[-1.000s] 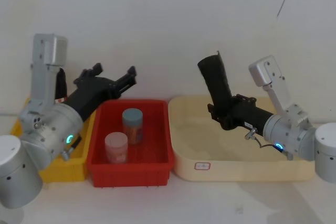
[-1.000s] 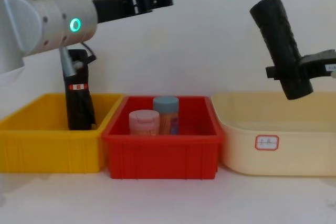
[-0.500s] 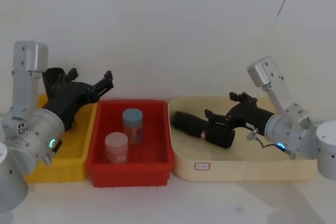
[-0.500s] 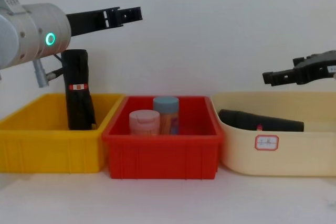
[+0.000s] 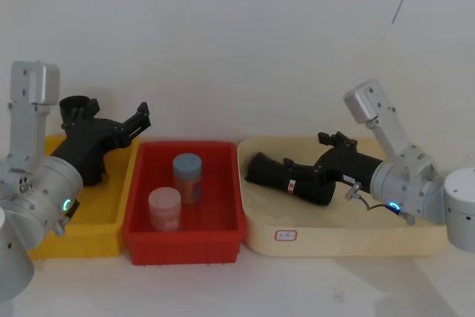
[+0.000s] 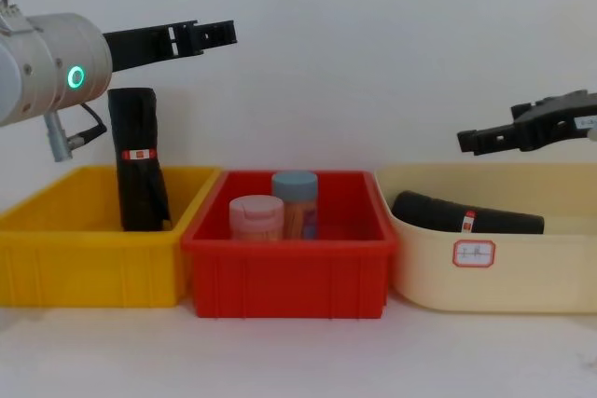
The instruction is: Pick up the garbage bag with the one hand and transfer it to the other hand.
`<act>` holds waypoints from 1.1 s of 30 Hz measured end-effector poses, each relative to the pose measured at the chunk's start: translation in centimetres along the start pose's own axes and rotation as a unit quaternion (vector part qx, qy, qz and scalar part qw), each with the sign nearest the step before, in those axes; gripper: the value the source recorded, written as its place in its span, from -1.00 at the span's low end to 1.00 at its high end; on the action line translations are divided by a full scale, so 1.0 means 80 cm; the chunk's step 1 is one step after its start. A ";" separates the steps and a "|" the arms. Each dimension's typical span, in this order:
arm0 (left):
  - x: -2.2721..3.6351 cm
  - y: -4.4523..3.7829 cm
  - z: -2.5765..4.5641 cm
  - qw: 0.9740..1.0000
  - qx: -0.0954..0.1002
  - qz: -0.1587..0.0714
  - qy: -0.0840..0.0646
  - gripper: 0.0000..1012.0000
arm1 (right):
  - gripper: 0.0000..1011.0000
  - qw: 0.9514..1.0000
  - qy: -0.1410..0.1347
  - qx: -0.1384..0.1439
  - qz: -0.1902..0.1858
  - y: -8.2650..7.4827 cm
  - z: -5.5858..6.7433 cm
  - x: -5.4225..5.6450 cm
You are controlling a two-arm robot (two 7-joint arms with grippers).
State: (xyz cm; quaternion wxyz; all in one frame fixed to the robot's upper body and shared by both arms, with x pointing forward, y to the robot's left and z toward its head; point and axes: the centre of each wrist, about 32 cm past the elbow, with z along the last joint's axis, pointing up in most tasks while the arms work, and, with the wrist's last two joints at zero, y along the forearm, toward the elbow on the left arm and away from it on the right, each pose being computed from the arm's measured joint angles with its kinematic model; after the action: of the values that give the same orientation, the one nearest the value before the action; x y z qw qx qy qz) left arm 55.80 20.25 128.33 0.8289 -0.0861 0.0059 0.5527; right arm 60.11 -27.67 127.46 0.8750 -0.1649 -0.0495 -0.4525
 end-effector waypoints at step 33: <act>0.0031 0.001 -0.0011 1.000 0.001 0.007 -0.003 0.98 | 0.98 0.972 -0.006 -0.058 0.227 0.075 0.090 -0.042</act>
State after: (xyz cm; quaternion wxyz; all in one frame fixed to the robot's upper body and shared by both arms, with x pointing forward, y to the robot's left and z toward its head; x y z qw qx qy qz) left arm 55.82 20.49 128.20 0.8253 -0.0840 0.0045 0.5584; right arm 63.48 -19.42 132.01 0.9433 -0.2252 0.0100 -0.2435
